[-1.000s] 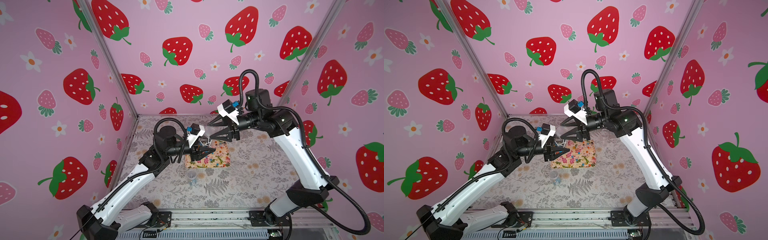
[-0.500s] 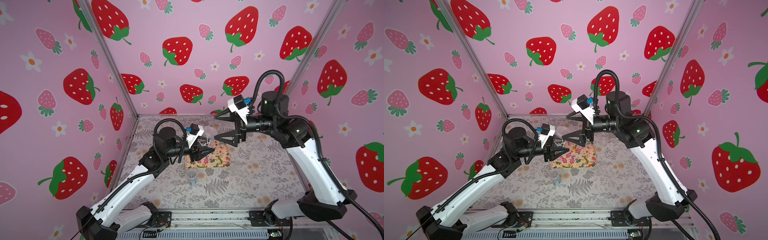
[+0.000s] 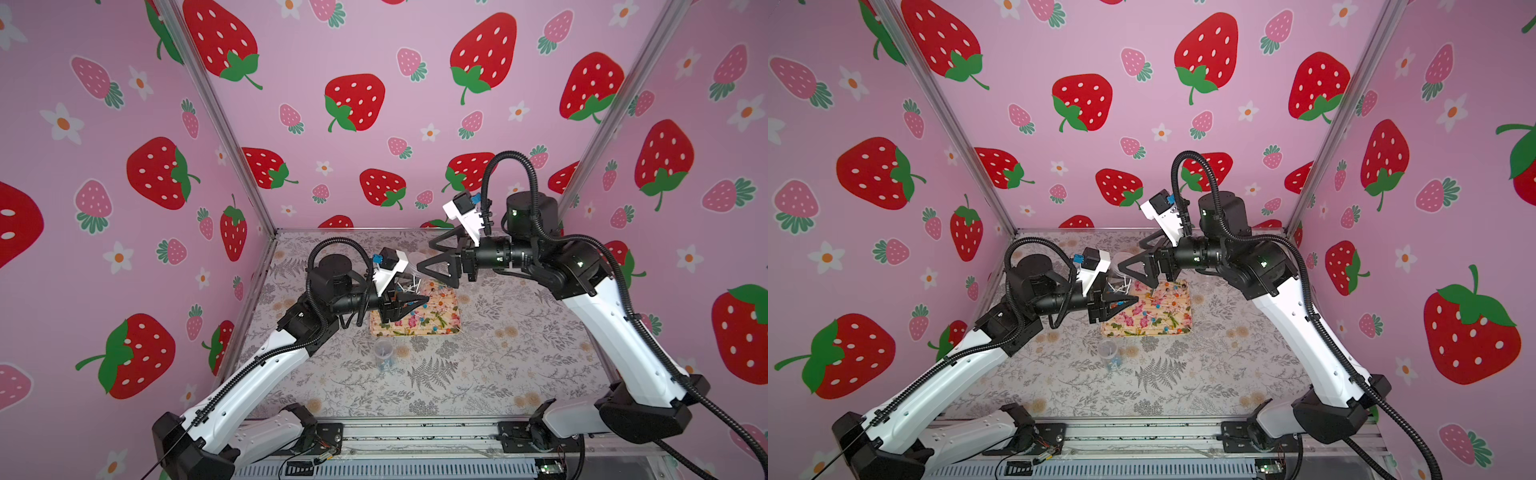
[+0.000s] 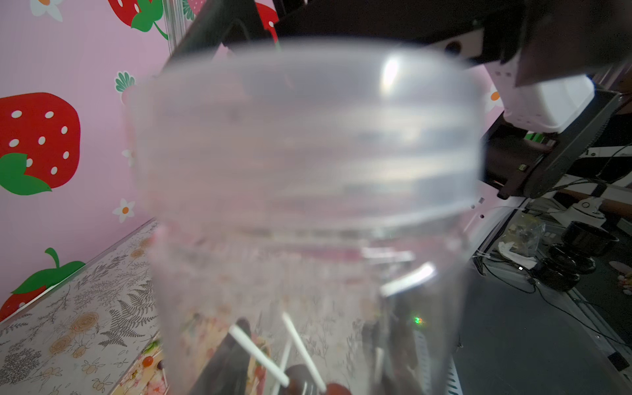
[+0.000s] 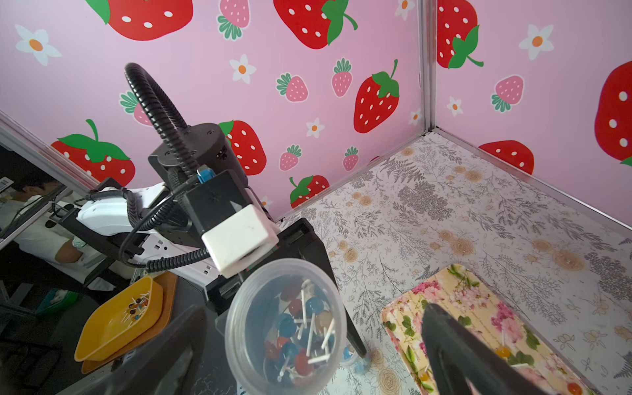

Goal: Pour the candies out of the jar
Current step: Unscrew the lid from the jar.

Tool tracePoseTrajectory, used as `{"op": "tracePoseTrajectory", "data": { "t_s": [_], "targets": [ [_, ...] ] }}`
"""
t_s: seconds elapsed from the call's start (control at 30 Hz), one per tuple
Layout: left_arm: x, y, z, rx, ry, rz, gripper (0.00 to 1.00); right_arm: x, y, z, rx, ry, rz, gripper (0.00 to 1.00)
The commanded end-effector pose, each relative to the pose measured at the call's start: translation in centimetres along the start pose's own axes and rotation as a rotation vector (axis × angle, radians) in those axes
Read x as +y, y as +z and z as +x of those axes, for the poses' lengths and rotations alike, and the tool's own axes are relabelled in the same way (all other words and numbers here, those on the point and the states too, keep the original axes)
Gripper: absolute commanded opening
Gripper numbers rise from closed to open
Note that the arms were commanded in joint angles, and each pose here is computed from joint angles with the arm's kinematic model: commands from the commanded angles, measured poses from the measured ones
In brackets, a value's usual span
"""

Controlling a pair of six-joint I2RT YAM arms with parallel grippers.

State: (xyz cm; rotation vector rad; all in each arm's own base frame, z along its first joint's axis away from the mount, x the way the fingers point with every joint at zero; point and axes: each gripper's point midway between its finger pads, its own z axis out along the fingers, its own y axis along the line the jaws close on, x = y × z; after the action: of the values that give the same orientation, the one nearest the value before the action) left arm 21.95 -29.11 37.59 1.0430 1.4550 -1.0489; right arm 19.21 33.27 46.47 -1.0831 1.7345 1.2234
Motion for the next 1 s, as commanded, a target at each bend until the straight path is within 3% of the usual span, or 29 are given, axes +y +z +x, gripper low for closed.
{"op": "tracePoseTrajectory", "data": {
  "t_s": [0.0,0.3,0.5,0.77,0.97],
  "targets": [
    [-0.2,-0.4,-1.8,-0.037,0.048,-0.001,0.4,0.6,0.4,-0.3,-0.004,0.011,-0.024,0.98],
    [-0.2,-0.5,-1.8,-0.036,0.05,-0.003,0.4,0.6,1.3,0.2,0.018,0.003,-0.041,0.82],
    [-0.3,-0.5,-1.9,-0.034,0.052,0.001,0.4,0.9,1.1,-0.4,0.005,-0.041,-0.046,0.6],
    [-0.8,-0.5,-2.0,-0.033,0.045,0.029,0.4,2.9,0.1,-0.1,-0.024,-0.383,-0.165,0.58],
    [-1.1,-0.6,-2.1,-0.033,0.039,0.044,0.4,3.5,-0.9,-1.1,-0.067,-0.503,-0.266,0.58]
  ]
}}
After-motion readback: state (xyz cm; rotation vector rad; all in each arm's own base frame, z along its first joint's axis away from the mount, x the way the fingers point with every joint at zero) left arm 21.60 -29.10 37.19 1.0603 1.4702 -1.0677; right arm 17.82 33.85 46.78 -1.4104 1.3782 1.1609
